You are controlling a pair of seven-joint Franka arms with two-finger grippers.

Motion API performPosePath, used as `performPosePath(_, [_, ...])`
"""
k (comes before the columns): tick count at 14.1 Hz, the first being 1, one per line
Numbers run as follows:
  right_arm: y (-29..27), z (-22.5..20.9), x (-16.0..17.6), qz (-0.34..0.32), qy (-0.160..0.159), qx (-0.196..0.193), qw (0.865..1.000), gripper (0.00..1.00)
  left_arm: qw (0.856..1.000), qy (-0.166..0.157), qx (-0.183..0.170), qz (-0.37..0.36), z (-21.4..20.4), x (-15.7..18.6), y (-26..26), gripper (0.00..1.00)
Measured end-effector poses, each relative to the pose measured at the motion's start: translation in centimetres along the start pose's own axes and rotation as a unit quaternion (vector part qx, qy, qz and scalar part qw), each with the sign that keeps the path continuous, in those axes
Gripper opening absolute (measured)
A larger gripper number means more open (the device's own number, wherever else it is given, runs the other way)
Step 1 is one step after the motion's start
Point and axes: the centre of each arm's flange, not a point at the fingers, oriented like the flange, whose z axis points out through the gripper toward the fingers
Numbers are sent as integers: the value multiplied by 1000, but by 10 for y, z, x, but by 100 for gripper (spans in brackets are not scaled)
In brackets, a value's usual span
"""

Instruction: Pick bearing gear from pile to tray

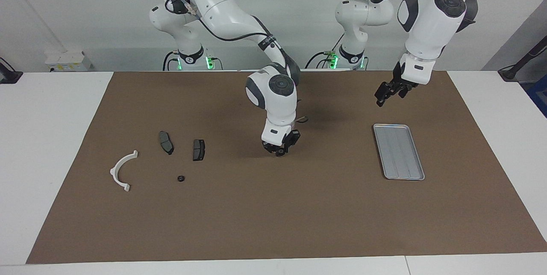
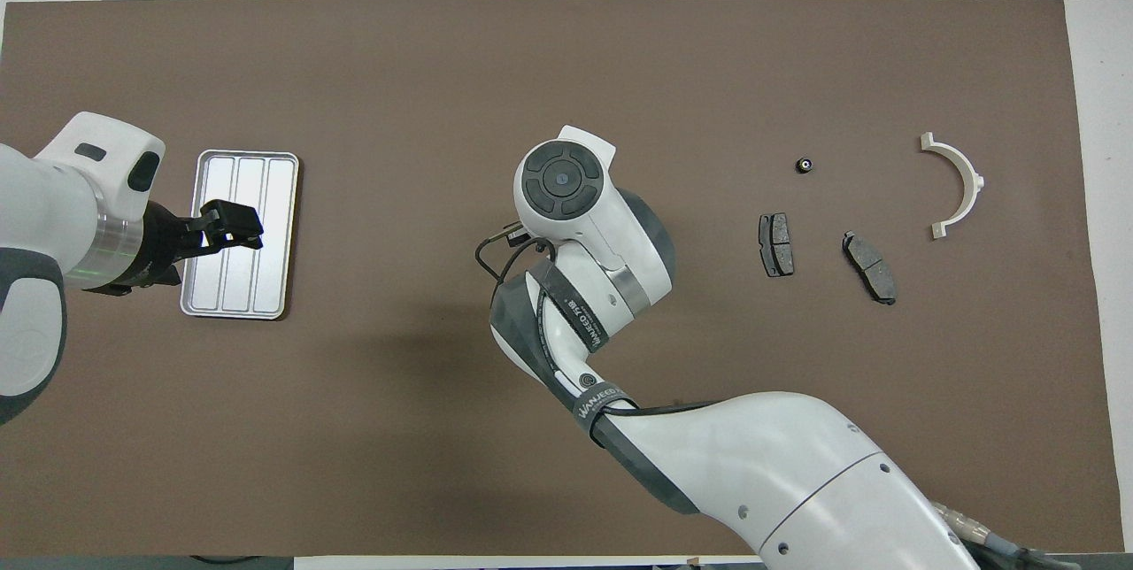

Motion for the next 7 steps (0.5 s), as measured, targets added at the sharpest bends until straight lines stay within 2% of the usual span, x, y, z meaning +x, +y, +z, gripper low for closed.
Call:
performPosePath(4, [2,9,-5,0,7,2,1000,35,1000,9,-5,-7,12,8,6,100])
performPosePath(7, [2,9,-5,0,8,2,1000,35,1000,4,-4,-3,26,11,14,100])
